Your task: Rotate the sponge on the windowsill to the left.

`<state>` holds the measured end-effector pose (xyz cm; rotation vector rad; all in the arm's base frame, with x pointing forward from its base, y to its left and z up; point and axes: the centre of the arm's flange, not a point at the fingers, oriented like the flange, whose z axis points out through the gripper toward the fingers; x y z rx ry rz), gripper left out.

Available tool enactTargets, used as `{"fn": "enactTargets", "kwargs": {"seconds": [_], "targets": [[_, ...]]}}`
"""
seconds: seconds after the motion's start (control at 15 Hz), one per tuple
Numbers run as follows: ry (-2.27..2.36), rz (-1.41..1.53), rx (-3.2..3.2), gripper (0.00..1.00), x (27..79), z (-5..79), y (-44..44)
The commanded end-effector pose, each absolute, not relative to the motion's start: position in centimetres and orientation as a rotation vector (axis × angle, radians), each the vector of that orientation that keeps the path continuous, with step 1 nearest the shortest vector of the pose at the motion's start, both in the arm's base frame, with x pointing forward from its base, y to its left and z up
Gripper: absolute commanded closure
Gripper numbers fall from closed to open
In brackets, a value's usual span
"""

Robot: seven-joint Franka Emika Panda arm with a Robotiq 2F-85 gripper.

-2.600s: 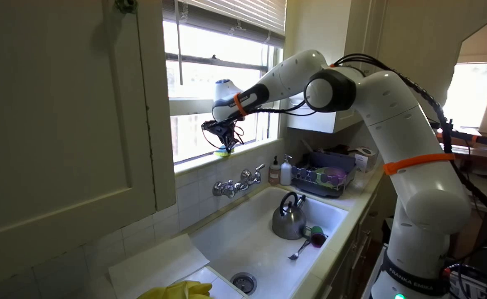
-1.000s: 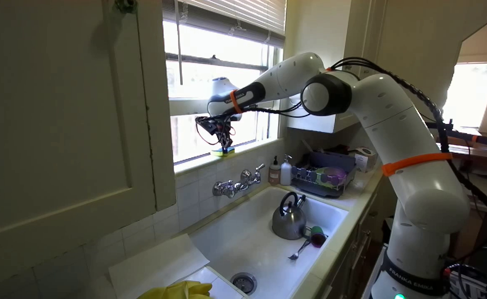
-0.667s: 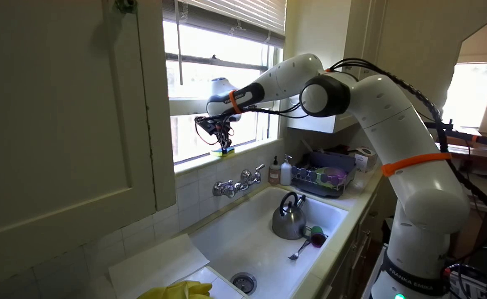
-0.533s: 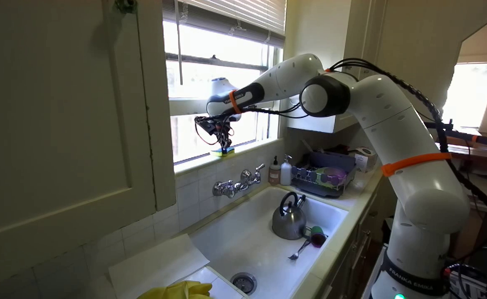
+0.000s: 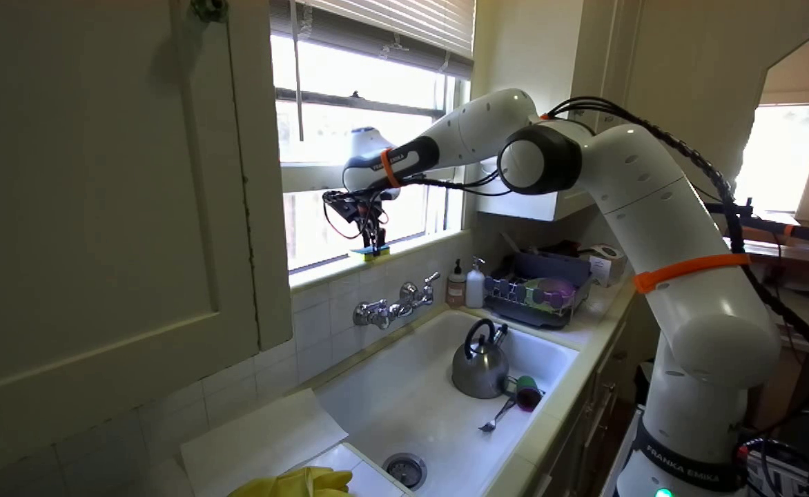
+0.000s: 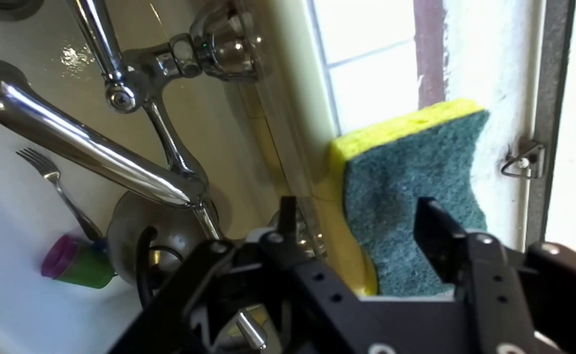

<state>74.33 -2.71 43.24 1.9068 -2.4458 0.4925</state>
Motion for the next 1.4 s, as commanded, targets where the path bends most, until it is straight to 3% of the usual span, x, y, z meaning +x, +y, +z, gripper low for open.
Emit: {"fn": "enactTargets", "kwargs": {"seconds": [0.0,0.73,1.33], "targets": [[-2.492,0.443,1.863,0.04,74.4,43.6,-2.6],[-2.449,0.348,1.924,0.0,71.1,46.1,-2.9],[-1.902,0.419,2.444,0.0,66.5,49.5,-5.7]]}}
